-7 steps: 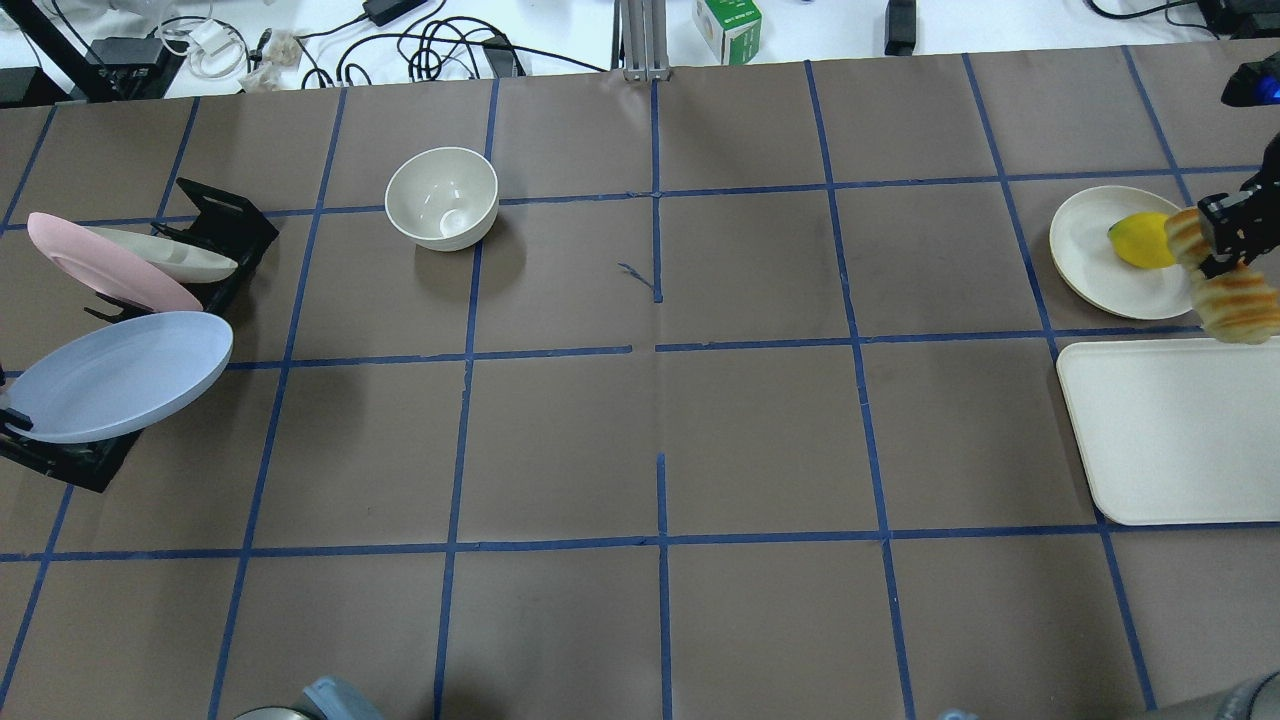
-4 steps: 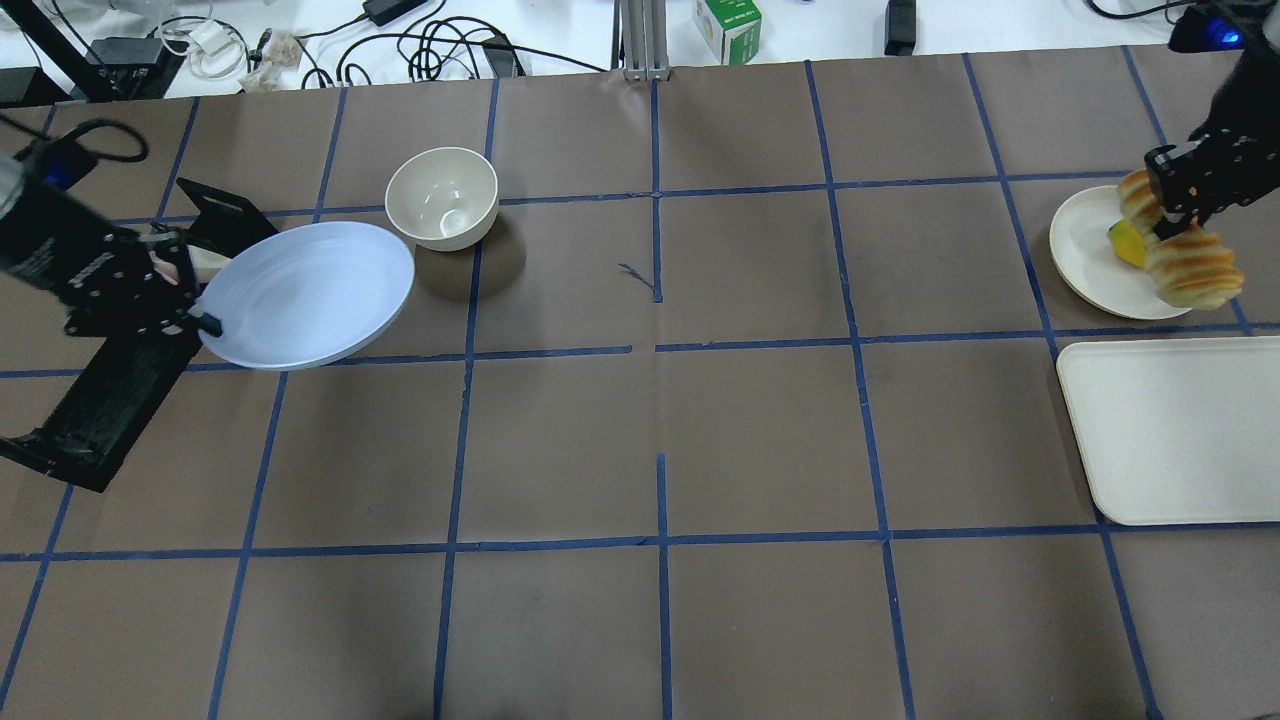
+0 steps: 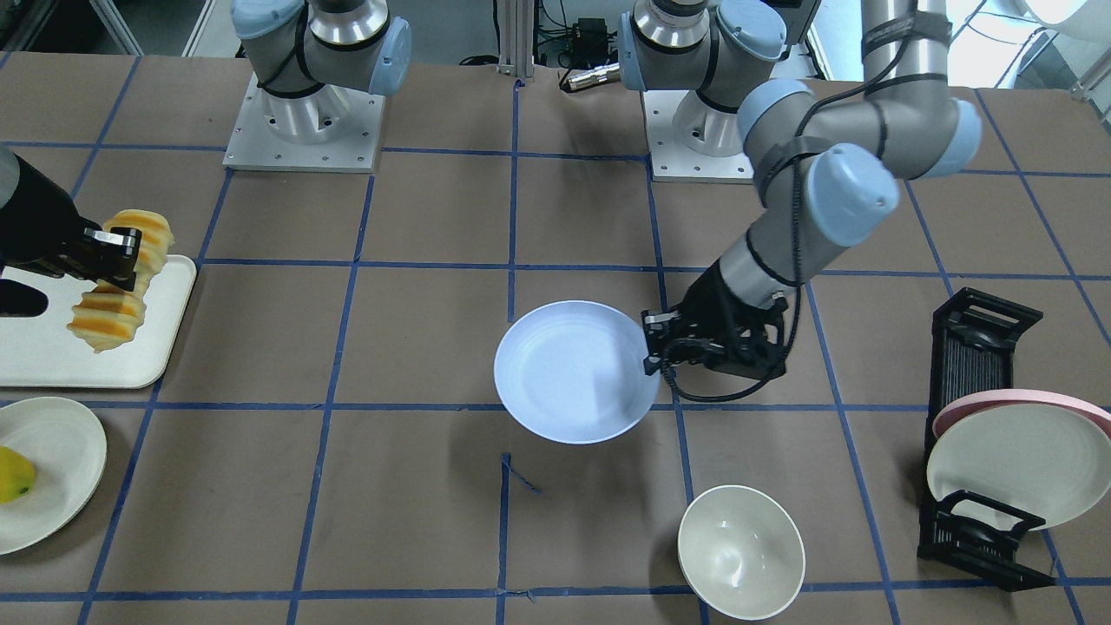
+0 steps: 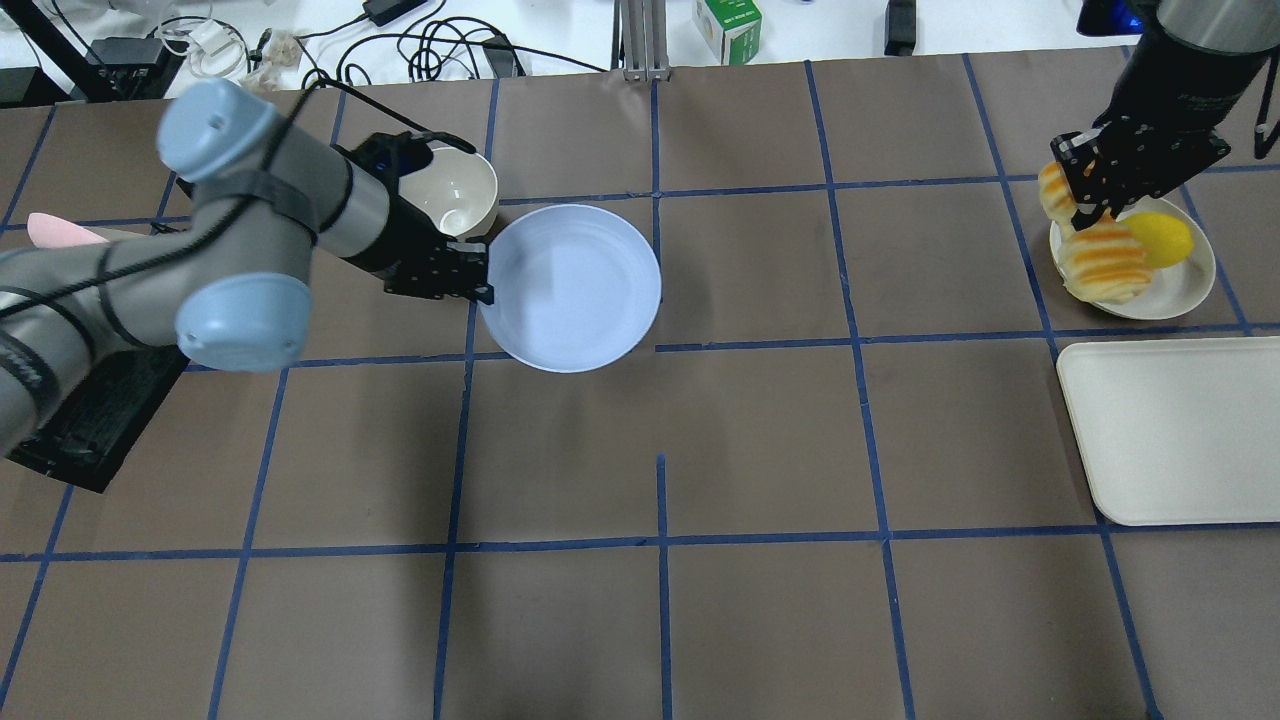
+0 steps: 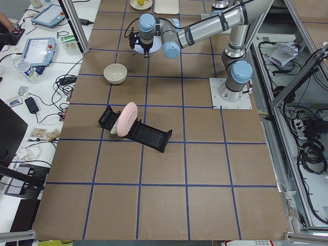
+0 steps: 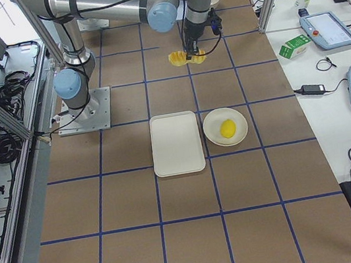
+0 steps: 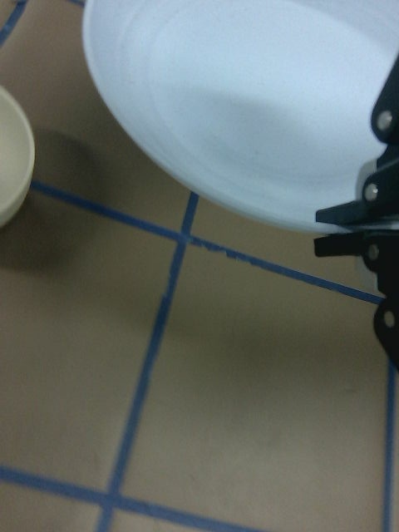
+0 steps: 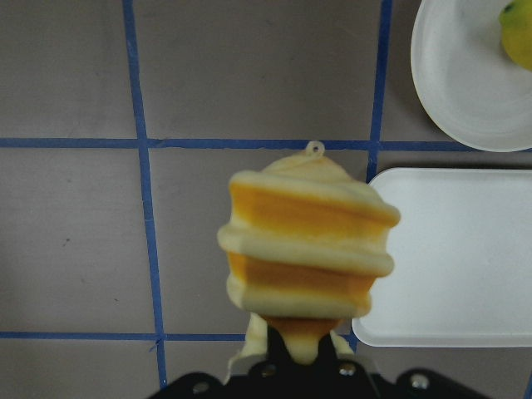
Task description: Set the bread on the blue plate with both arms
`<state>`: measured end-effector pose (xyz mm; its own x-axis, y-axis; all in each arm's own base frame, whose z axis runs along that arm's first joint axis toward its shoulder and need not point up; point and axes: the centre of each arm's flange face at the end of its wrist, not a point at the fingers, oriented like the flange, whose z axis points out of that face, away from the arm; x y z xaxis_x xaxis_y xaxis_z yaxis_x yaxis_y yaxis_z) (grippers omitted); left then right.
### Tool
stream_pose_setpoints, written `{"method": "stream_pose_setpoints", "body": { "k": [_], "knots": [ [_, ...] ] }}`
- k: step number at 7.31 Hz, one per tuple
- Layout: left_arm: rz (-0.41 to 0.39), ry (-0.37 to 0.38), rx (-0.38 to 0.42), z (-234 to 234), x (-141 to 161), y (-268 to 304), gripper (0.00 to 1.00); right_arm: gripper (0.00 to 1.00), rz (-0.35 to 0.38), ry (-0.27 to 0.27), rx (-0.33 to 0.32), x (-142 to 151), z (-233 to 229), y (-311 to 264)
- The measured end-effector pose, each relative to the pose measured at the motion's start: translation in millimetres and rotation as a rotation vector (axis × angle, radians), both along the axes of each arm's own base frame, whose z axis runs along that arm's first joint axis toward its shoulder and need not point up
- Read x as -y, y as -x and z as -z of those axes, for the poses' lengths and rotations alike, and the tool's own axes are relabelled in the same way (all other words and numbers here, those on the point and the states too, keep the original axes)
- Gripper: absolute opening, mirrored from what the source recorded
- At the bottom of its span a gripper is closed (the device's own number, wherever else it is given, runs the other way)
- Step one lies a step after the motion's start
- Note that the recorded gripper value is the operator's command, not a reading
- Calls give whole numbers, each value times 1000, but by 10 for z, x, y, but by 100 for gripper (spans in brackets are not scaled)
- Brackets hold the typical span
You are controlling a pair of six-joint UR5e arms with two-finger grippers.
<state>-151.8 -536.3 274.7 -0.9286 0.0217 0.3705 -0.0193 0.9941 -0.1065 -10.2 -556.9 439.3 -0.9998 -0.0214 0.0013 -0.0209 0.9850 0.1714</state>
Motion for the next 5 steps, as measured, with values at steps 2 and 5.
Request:
{"method": "stream_pose_setpoints", "body": {
  "k": [2, 5],
  "knots": [
    [34, -12, -34, 604, -73, 452, 0, 0, 46, -3, 51, -4, 39, -142],
    [59, 17, -31, 984, -21, 620, 100, 0, 41, 79, 112, 146, 80, -723]
  ]
}}
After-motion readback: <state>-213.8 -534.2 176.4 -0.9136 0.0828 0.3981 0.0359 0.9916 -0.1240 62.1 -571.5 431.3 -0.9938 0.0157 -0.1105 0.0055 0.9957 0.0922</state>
